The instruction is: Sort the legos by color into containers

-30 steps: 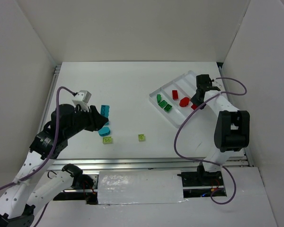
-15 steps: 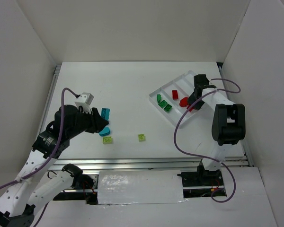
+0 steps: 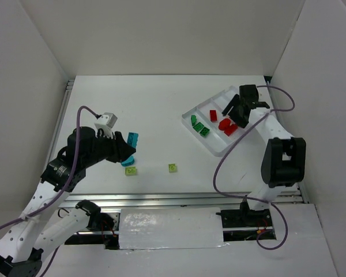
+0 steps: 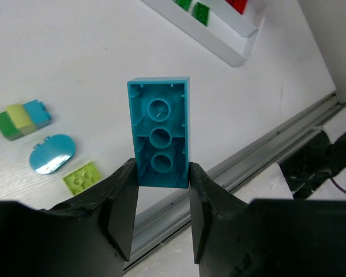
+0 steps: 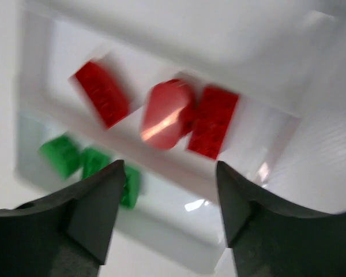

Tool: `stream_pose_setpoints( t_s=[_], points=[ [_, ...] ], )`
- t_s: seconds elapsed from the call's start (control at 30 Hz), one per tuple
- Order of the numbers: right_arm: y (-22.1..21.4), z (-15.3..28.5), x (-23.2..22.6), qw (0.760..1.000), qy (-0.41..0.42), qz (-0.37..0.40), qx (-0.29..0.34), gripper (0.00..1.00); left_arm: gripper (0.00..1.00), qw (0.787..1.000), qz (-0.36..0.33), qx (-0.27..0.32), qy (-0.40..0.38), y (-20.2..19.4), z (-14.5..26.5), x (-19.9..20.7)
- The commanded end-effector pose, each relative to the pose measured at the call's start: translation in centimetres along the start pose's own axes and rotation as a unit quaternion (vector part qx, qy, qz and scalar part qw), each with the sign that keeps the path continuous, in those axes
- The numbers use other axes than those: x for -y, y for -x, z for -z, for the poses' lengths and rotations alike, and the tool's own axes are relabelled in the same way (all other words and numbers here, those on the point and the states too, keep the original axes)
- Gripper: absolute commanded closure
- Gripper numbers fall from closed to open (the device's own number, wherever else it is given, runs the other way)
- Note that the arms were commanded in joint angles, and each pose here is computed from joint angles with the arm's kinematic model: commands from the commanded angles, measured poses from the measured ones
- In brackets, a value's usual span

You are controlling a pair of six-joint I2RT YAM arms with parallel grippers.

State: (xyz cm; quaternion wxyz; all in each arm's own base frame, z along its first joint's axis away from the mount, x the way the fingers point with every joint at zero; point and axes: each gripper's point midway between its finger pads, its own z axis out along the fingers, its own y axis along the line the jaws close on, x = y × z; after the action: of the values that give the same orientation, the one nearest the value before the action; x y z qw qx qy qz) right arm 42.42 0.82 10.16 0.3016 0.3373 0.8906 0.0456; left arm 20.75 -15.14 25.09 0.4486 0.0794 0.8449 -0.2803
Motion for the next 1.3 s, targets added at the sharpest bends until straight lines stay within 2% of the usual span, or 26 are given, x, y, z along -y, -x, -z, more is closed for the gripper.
stream_pose_setpoints(
  t_s=[0.0,0.03,0.07,0.1,0.13,0.17,0.2,0.23,0.3,0.33,0.53,0.63,0.7,0.8,0.83,0.9,0.93,0.97,1.0,1.07,1.1,1.13,1.17,1.2,1.23,1.27],
  points=[
    [-1.7,8.0,-8.6,0.969,0.22,0.109,0.016,0.24,1.0,0.996,-0.012,0.019,-0.086,1.4,-0.2,3.1],
    [-4.2,12.2,-12.5,0.928,0.342,0.151,-0.016,0.22,1.0,0.99,-0.017,0.006,-0.143,1.1,0.2,5.1],
    [-9.2,16.6,-15.4,0.867,0.447,0.206,-0.082,0.14,1.0,0.983,-0.026,0.014,-0.179,1.5,0.3,6.3],
    [-9.1,16.8,-15.5,0.864,0.454,0.206,-0.074,0.1,1.0,0.977,-0.031,0.011,-0.211,1.6,0.6,7.4],
    [-12.9,22.8,-18.0,0.779,0.566,0.249,-0.101,0.08,1.0,0.963,-0.037,-0.005,-0.267,0.9,1.4,9.0],
    [-14.9,25.6,-18.5,0.738,0.61,0.264,-0.114,0.06,1.0,0.954,-0.048,0.007,-0.296,1.4,2.0,10.0],
    [-19.0,28.2,-18.2,0.702,0.641,0.264,-0.163,0.06,1.0,0.949,-0.048,0.008,-0.312,1.5,2.4,10.5],
    [-18.8,32.5,-19.1,0.651,0.7,0.272,-0.112,0.05,1.0,0.945,-0.05,0.01,-0.322,1.6,2.7,10.8],
    [-21.3,35.2,-18.1,0.613,0.735,0.263,-0.119,0.02,1.0,0.937,-0.057,0.02,-0.344,1.7,3.5,11.6],
    [-21.7,39.1,-17.9,0.561,0.781,0.264,-0.079,0.0,1.0,0.935,-0.057,0.021,-0.35,1.6,3.7,11.7],
    [-23.9,42.8,-17.2,0.491,0.83,0.251,-0.089,0.01,1.0,0.924,-0.062,0.018,-0.378,1.3,4.7,12.4],
    [-24.1,43.3,-17.1,0.477,0.841,0.239,-0.093,0.02,1.0,0.922,-0.065,0.02,-0.38,1.2,5.1,12.5],
    [-24.0,43.6,-17.6,0.481,0.839,0.236,-0.094,0.05,1.0,0.919,-0.065,0.02,-0.389,1.1,5.5,12.8],
    [-24.3,43.6,-18.6,0.485,0.835,0.241,-0.092,0.16,1.0,0.914,-0.066,0.026,-0.399,1.3,5.8,13.1],
    [-24.3,43.7,-18.6,0.484,0.836,0.242,-0.092,0.3,1.0,0.914,-0.066,0.027,-0.398,1.3,5.8,13.1],
    [-24.5,43.8,-18.7,0.481,0.837,0.246,-0.093,0.4,1.0,0.916,-0.066,0.027,-0.394,1.3,5.7,13.0],
    [-24.7,43.6,-18.7,0.482,0.834,0.251,-0.093,0.54,1.0,0.92,-0.063,0.028,-0.387,1.5,5.6,12.9],
    [-24.7,43.4,-18.8,0.486,0.832,0.251,-0.092,0.83,1.0,0.922,-0.061,0.03,-0.382,1.6,5.5,12.8],
    [-24.8,42.9,-18.8,0.494,0.828,0.25,-0.091,1.0,1.0,0.924,-0.06,0.032,-0.377,1.8,5.5,12.7],
    [-24.9,42.5,-18.6,0.501,0.823,0.255,-0.085,1.0,0.69,0.936,-0.046,0.036,-0.346,2.2,4.7,12.0],
    [-24.5,41.7,-18.7,0.526,0.808,0.252,-0.081,1.0,0.02,0.944,-0.037,0.041,-0.325,2.8,4.4,11.6],
    [-24.1,40.4,-19.0,0.549,0.791,0.263,-0.056,1.0,0.01,0.954,-0.026,0.038,-0.297,3.0,3.6,10.8],
    [-23.0,39.6,-19.8,0.581,0.769,0.263,-0.031,1.0,0.0,0.974,-0.008,0.028,-0.225,2.8,2.2,8.5],
    [-20.3,34.7,-20.6,0.69,0.685,0.233,0.004,1.0,0.0,0.982,-0.003,0.034,-0.185,3.9,2.3,7.7],
    [-18.2,31.8,-20.8,0.745,0.631,0.215,0.031,1.0,0.0,0.991,0.011,0.021,-0.129,3.8,1.2,5.9],
    [-15.0,29.8,-21.0,0.792,0.58,0.183,0.058,1.0,0.0,0.999,0.024,0.038,-0.029,4.5,0.6,2.6]
  ],
)
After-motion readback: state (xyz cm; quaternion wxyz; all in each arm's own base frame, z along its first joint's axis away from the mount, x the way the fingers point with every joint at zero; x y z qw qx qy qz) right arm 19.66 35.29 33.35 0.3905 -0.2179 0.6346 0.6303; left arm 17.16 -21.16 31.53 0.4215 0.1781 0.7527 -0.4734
